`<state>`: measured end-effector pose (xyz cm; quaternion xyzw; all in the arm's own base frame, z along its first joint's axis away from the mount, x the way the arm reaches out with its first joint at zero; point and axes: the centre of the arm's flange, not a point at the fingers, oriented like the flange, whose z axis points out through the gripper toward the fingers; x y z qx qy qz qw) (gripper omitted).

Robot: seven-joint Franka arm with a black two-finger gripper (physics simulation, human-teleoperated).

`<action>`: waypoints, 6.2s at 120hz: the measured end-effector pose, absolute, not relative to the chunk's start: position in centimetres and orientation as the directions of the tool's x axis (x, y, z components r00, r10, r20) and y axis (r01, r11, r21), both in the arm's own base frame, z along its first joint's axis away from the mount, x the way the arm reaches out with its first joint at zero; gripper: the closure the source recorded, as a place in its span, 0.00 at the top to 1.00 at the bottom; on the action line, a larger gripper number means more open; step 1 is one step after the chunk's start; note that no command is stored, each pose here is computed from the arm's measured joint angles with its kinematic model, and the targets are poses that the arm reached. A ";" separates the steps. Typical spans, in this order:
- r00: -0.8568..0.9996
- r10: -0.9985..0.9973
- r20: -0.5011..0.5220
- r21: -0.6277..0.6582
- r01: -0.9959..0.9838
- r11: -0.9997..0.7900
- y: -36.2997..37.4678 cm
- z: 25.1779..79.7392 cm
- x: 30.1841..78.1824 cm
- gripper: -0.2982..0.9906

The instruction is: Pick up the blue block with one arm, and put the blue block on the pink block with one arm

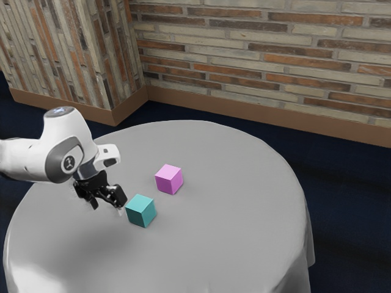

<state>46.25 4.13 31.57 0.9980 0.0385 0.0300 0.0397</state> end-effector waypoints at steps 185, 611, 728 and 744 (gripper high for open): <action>0.997 -0.043 -0.070 0.077 -0.038 -0.996 -0.3 29.2 53.7 0.77; 0.994 -0.043 -0.097 0.068 -0.037 -0.997 1.0 32.9 68.9 0.52; 0.999 -0.051 -0.006 0.047 -0.051 -0.998 0.4 33.6 70.6 0.52; 0.999 -0.045 -0.007 0.049 -0.045 -0.998 0.4 33.8 70.3 0.52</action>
